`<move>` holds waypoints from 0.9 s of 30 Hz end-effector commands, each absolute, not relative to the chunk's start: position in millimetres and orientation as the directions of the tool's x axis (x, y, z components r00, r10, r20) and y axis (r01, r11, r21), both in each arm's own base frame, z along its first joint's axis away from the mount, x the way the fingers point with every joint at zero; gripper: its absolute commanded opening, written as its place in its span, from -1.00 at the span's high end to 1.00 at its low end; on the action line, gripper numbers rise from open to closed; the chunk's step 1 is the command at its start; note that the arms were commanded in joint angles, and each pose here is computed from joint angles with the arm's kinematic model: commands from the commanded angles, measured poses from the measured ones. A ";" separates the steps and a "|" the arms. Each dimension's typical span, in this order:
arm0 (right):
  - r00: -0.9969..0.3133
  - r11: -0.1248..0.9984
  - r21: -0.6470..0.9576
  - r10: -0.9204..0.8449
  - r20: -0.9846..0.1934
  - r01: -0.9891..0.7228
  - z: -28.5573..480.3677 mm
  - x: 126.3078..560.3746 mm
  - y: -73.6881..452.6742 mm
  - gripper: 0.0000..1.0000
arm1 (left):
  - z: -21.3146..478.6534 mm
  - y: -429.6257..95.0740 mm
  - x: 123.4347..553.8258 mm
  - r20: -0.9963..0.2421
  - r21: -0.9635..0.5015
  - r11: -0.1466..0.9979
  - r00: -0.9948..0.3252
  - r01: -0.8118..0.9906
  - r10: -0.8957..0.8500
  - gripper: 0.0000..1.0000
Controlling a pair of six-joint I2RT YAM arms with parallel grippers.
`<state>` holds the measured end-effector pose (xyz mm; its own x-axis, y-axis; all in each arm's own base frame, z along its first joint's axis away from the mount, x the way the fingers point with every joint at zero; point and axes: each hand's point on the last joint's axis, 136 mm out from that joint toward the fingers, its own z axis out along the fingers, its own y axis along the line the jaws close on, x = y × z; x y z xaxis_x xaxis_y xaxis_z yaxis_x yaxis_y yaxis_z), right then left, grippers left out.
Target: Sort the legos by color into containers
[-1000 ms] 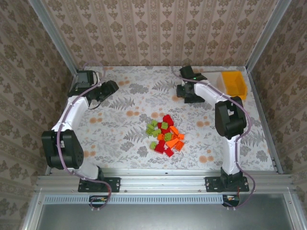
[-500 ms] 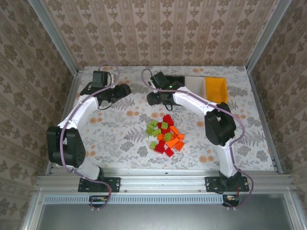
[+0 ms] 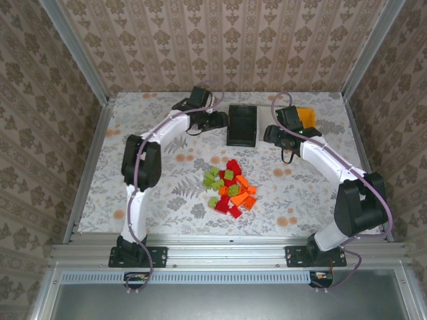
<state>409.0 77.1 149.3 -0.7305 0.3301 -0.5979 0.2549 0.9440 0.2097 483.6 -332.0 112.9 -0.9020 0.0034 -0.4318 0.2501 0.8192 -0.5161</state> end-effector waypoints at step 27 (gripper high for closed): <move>-0.686 0.915 0.263 0.404 -0.605 0.306 123.5 371.8 64.8 -0.27 | 54.6 -337.1 498.0 -0.464 -0.202 0.971 -0.886 0.131 0.023 0.61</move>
<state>374.5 56.9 122.2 -0.6983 0.3673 -0.6143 0.3107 0.9288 0.2020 497.5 -354.3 53.6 -0.8778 0.0393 -0.4774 0.1764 0.9532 -0.2457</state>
